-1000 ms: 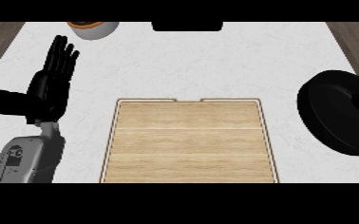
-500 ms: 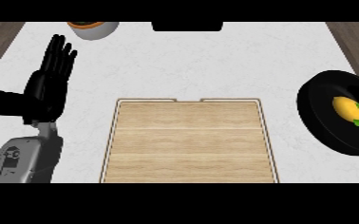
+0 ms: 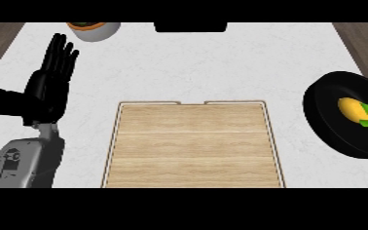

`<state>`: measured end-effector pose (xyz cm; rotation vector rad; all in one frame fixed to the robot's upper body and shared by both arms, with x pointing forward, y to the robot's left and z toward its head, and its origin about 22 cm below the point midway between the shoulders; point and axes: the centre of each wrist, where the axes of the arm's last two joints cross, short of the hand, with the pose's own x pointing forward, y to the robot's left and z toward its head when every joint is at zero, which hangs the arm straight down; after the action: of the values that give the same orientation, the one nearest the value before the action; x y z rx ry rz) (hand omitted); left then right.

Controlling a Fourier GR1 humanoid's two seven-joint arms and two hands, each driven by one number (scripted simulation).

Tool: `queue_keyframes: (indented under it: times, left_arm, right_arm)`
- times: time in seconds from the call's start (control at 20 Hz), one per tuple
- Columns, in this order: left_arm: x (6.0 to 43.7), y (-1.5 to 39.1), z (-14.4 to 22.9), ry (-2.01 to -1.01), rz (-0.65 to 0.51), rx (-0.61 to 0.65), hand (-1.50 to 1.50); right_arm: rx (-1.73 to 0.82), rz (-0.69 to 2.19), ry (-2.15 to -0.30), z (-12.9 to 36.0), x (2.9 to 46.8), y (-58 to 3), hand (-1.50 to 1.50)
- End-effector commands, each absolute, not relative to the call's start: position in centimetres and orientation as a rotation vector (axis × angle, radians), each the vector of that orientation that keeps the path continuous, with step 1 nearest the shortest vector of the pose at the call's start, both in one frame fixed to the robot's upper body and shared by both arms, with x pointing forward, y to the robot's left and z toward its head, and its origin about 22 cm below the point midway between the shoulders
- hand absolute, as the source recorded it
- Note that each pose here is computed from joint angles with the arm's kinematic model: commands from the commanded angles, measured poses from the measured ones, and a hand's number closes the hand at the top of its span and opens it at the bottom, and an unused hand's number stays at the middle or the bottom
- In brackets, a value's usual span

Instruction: Pick the lemon from the tray and place it in the pot

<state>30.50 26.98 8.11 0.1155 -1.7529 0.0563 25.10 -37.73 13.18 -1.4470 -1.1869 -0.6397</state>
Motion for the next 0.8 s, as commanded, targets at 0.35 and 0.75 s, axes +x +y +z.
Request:
queue_keyframes:
  times: [0.35,0.75]
  left_arm:
    - [29.9,28.4,7.8,-1.761,0.070,0.134,0.00]
    - [30.3,27.6,7.6,-1.758,0.068,0.117,0.00]
  right_arm:
    - [-1.509,-0.826,-1.312,12.6,14.4,-39.7,-1.50]
    - [-1.523,-0.843,-1.310,12.2,6.8,-41.4,-1.50]
